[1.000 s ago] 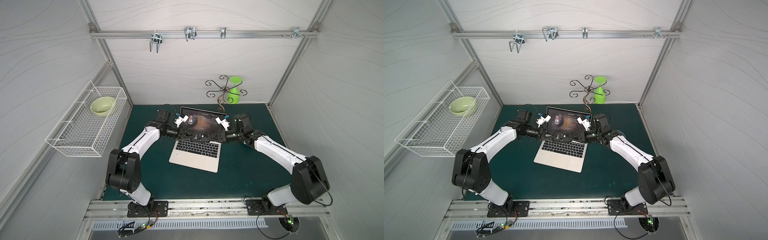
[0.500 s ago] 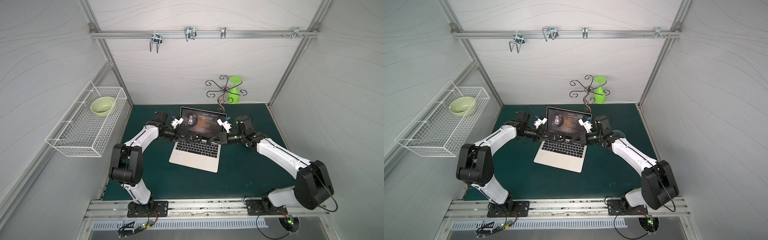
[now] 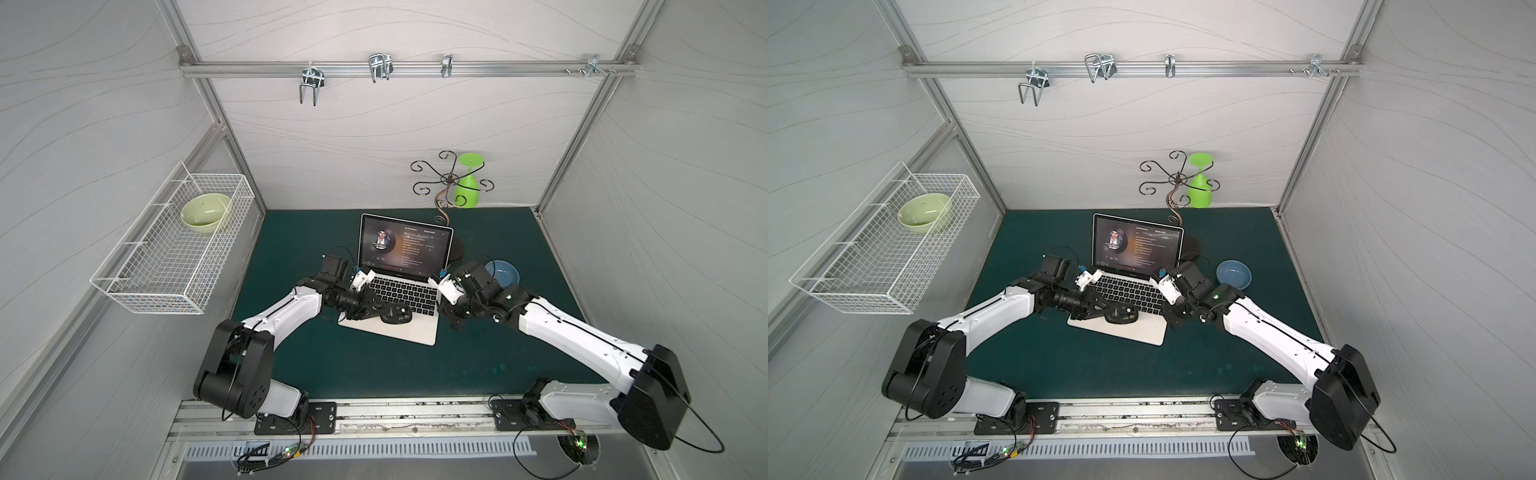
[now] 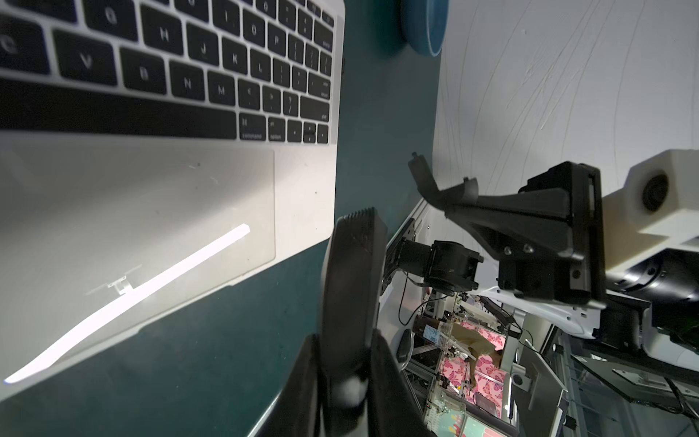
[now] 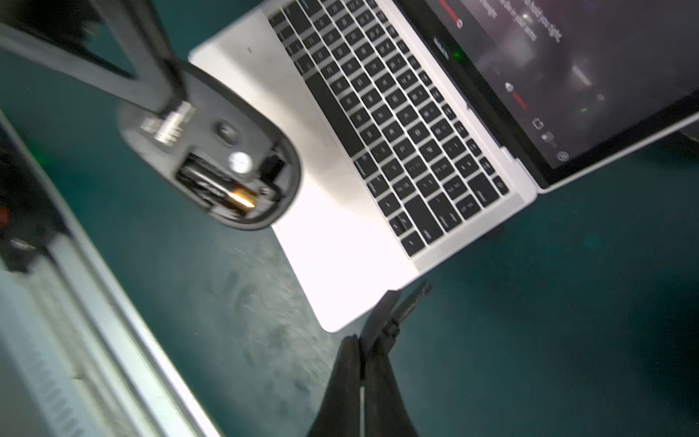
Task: Remove the wireless mouse receiver from the laptop
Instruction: Place the lid at the center of the board.
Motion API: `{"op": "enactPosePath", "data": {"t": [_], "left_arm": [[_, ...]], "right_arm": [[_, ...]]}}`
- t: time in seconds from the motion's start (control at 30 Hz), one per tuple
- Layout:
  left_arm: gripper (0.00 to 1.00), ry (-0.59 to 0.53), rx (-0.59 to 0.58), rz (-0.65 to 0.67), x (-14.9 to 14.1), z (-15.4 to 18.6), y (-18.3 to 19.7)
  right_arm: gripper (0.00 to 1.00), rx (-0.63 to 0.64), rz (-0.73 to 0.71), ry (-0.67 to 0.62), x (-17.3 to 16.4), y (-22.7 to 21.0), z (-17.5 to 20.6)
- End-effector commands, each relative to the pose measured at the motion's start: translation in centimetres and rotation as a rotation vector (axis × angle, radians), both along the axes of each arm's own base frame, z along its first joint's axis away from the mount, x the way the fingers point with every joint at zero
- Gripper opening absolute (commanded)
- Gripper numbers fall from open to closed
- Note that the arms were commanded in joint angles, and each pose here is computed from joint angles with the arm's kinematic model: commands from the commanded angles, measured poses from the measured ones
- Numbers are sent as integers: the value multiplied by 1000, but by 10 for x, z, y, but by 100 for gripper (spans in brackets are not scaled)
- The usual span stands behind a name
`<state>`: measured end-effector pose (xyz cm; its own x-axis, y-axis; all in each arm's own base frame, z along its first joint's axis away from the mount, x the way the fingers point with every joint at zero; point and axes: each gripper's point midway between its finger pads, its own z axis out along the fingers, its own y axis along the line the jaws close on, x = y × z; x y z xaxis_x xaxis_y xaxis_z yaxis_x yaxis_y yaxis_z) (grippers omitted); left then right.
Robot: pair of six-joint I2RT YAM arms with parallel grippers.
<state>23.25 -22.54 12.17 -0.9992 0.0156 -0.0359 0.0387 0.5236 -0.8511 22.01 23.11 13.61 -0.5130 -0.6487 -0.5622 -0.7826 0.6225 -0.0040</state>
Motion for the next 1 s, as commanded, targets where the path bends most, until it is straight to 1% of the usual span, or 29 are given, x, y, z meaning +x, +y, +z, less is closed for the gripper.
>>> {"op": "enactPosePath", "data": {"t": [0.0,0.07,0.13,0.2,0.4,0.5,0.7,0.93,0.97], "left_arm": [[0,-48,31,39,2,-9,-3],[0,-22,18,49,-3,-23,-5],[0,-14,17,51,-6,-32,-8],[0,-11,16,37,-9,-37,-13],[0,2,15,-26,-27,-51,-30],[0,19,8,-44,-38,-59,-35],[0,51,33,-87,-61,-75,-39],[0,103,83,-94,-63,-95,-37],[0,110,89,-92,-63,-98,-36]], "right_arm": [[0,-306,37,-223,26,-44,-10],[0,-419,45,-283,38,-57,-19],[0,-517,73,-311,45,-66,-31],[0,-562,95,-312,49,-70,-43],[0,-591,121,-266,49,-72,-68],[0,-604,134,-239,46,-73,-76],[0,-625,144,-203,43,-76,-85],[0,-640,162,-145,37,-76,-98],[6,-640,162,-137,36,-76,-99]]}}
